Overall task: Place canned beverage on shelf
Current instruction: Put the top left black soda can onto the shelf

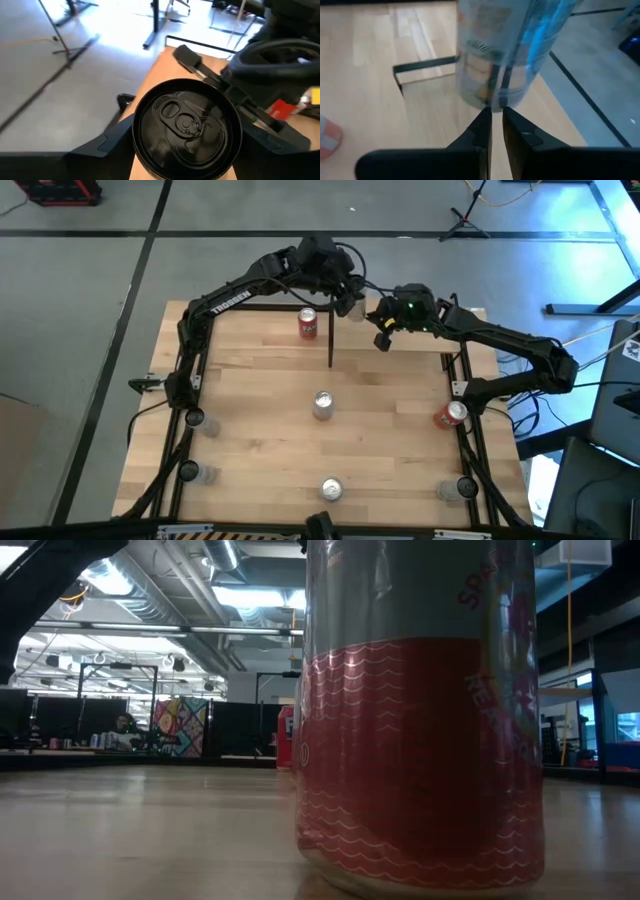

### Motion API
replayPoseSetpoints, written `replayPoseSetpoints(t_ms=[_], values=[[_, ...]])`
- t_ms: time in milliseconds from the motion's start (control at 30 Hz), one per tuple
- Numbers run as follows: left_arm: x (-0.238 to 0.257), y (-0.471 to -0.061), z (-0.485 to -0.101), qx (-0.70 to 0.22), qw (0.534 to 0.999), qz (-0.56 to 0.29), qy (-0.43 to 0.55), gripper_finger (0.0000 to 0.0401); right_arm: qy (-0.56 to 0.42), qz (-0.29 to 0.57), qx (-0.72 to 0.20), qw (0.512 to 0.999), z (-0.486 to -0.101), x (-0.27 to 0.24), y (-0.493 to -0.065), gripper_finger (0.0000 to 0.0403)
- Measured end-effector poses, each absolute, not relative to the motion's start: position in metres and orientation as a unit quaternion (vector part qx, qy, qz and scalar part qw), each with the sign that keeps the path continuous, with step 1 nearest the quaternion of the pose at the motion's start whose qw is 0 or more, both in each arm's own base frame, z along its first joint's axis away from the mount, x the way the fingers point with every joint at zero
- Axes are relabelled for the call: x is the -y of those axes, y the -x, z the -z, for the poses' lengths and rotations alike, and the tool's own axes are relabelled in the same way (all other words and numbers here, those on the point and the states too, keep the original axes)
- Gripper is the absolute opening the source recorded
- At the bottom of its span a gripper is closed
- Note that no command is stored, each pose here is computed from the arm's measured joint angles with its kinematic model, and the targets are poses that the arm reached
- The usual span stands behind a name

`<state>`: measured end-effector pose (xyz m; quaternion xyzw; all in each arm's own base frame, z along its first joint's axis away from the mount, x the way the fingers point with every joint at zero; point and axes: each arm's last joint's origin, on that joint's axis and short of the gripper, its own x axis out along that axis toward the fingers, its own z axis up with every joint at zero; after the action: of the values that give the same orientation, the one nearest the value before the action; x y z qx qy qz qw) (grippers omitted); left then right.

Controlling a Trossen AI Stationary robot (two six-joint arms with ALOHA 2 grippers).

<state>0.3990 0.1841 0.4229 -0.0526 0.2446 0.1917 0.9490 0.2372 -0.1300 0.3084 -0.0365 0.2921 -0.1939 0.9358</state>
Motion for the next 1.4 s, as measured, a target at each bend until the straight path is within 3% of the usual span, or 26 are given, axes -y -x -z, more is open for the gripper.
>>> replayPoseSetpoints(t_ms=[233, 667, 1400], values=[[-0.206, -0.392, -0.417, -0.260, 0.937, -0.232, 0.034, 0.0238, 0.050, 0.218, -0.268, 0.937, -0.324, 0.124, -0.224, 0.0037], [-0.239, -0.397, -0.384, -0.298, 0.926, -0.222, 0.064, 0.0238, 0.025, 0.233, -0.289, 0.928, -0.323, 0.121, -0.216, 0.0037], [-0.234, -0.403, -0.374, -0.316, 0.924, -0.200, 0.079, 0.0238, 0.022, 0.241, -0.284, 0.928, -0.324, 0.121, -0.216, 0.0037]])
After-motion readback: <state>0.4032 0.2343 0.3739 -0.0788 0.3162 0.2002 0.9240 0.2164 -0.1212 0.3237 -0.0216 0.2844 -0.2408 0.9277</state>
